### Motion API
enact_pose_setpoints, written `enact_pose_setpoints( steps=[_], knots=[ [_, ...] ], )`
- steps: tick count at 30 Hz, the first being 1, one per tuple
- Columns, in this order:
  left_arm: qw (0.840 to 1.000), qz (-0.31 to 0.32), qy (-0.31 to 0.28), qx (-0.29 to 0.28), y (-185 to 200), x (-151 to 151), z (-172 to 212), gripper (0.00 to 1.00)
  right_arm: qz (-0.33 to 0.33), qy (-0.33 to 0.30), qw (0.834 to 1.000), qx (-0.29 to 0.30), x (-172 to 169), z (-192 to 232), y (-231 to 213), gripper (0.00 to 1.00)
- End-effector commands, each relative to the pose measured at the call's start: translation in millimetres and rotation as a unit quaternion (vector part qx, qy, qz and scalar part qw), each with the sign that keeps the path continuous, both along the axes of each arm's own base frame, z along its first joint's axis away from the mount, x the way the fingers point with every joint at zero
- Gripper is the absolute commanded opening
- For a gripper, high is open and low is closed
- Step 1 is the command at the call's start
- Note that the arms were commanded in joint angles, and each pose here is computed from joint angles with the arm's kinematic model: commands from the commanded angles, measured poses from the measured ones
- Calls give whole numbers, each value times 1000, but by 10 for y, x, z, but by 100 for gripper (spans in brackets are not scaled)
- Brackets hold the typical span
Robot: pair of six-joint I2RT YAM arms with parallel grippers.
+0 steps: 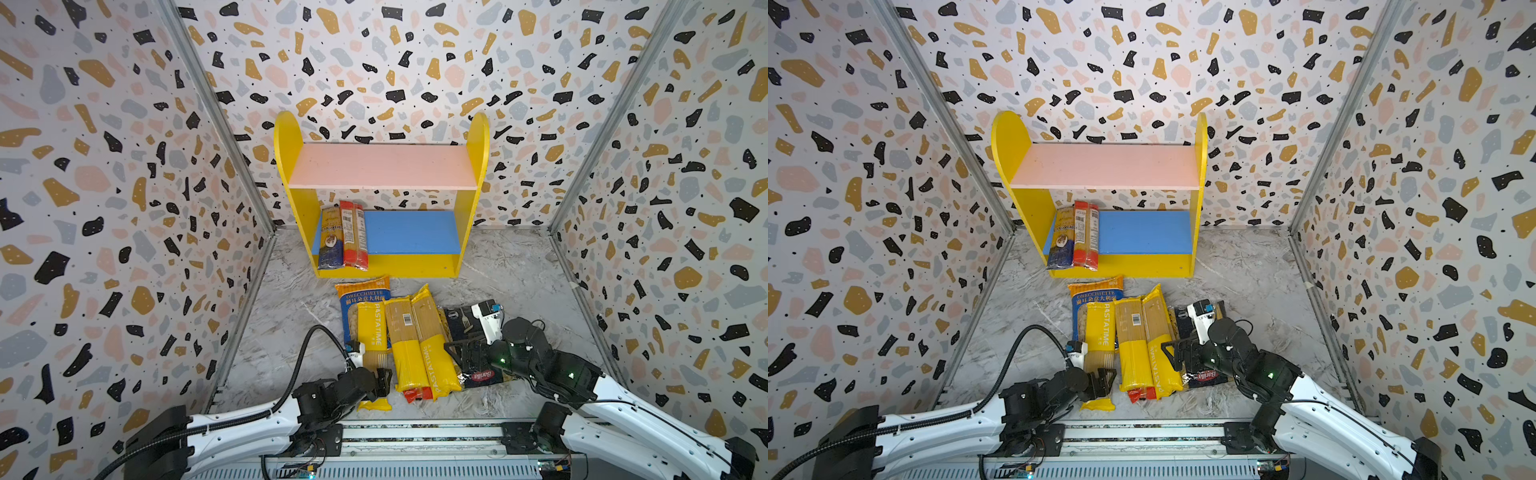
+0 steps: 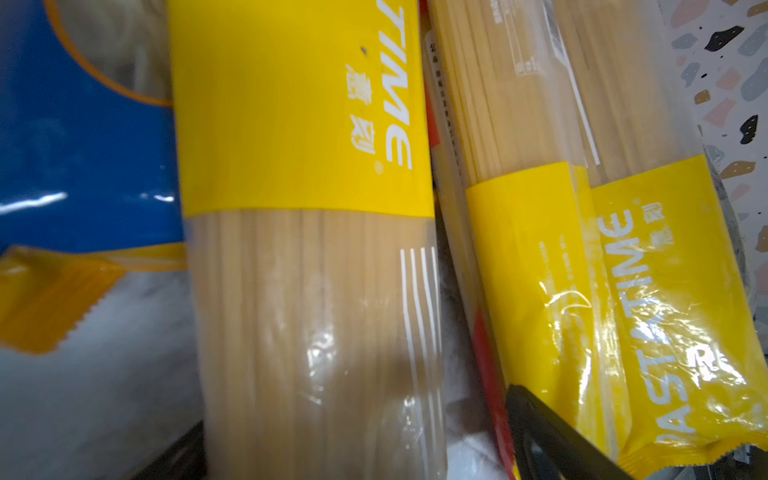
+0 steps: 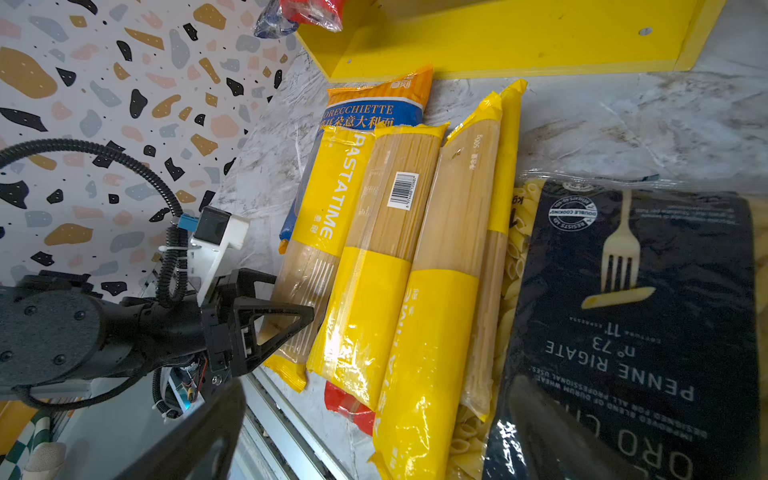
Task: Place and organize the pasta boxes and bags onto the shelf
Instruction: 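Lower the left gripper onto the yellow Pastatime pack beside the Orecchiette bag and close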
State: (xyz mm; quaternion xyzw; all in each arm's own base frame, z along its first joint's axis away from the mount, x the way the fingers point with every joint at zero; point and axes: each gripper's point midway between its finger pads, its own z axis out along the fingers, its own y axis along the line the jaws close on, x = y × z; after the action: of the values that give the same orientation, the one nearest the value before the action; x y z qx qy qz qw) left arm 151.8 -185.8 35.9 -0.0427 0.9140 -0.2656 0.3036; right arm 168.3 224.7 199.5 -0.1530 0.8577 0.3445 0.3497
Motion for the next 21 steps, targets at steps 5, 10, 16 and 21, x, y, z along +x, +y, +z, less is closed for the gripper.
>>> enact_pose_setpoints(
  steps=[5,10,16,21],
  knots=[
    [1000,-17,-4,-5,-19,-38,-86,94,-7,9,1000,-15,18,-83,-6,99],
    [1000,-24,-4,0,-24,-44,-138,91,-7,14,1000,-19,33,-122,19,99],
    [999,-48,5,9,-107,-68,-235,85,-10,18,999,-25,49,-150,22,99],
    [998,-62,17,18,-178,-84,-318,72,-15,22,999,-28,58,-161,7,99]
  ],
)
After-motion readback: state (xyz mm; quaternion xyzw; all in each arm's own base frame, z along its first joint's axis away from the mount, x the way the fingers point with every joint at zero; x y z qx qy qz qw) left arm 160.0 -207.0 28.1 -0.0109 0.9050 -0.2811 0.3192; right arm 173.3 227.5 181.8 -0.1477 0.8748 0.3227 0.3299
